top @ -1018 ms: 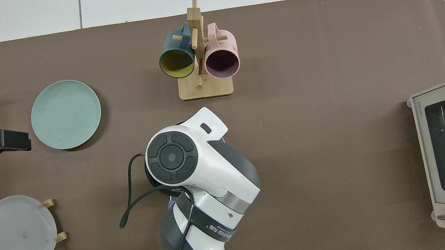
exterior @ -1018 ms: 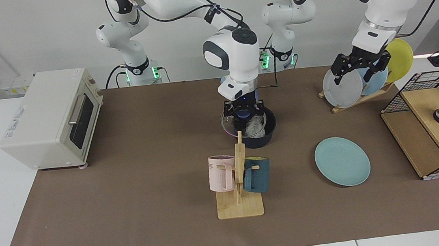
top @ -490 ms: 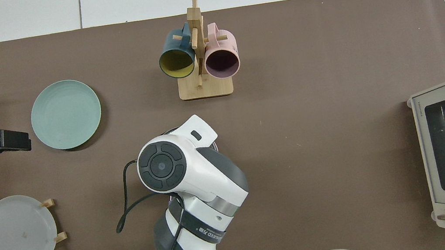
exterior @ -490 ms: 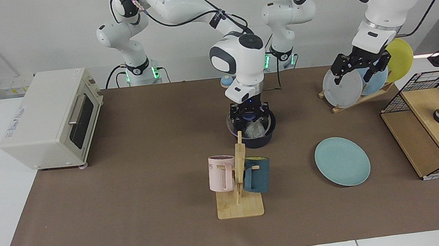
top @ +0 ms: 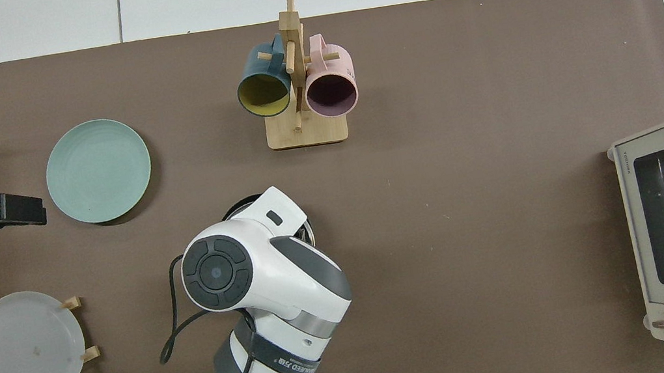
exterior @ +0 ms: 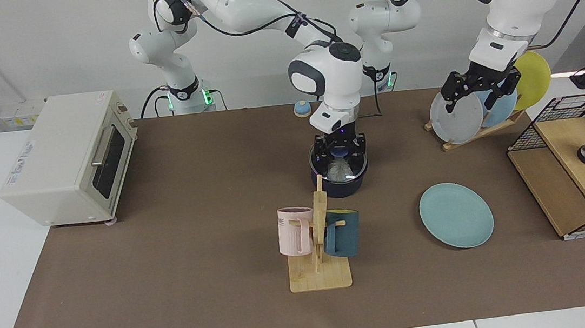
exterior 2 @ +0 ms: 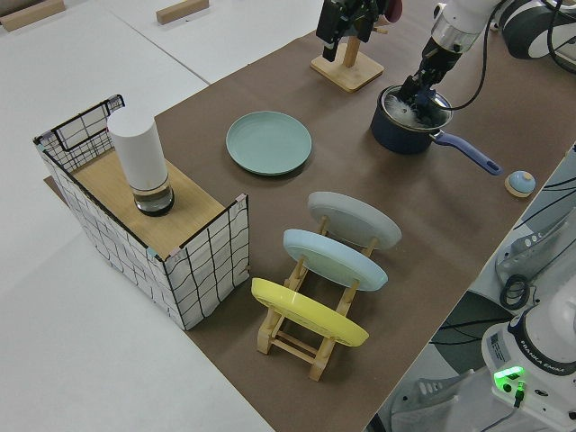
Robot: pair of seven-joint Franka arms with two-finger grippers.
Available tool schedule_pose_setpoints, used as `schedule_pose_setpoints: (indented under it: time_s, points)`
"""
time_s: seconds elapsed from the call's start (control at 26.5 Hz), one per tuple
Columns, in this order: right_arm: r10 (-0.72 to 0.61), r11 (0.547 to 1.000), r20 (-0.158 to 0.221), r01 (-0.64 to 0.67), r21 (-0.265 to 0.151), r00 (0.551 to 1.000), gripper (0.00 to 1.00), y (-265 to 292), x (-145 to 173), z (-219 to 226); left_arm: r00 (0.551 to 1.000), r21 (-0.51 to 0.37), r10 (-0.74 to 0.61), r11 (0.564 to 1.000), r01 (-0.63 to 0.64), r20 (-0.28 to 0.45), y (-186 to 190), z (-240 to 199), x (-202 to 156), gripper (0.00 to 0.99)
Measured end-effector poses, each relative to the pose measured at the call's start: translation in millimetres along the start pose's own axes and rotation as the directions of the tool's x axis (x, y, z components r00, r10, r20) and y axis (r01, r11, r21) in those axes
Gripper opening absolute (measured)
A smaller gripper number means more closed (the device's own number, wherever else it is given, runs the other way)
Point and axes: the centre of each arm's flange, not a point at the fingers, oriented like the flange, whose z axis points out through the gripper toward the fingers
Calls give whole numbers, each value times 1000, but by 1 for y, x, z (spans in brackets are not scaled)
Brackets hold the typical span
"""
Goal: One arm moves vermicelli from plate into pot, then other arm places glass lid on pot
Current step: 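Lower the glass lid onto the saucepan with the right gripper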
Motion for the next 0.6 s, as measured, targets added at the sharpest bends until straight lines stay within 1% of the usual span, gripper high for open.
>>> schedule_pose_setpoints:
  time_s: [0.3, 0.6]
  points:
    - [0, 1000, -7, 0, -5, 1000, 396, -2, -1, 2, 1000, 0, 0, 1000, 0, 0, 0, 0, 0, 991]
    - [-28, 999, -38, 27, -26, 999, 396, -3, -2, 2, 1000, 0, 0, 1000, 0, 0, 0, 0, 0, 991]
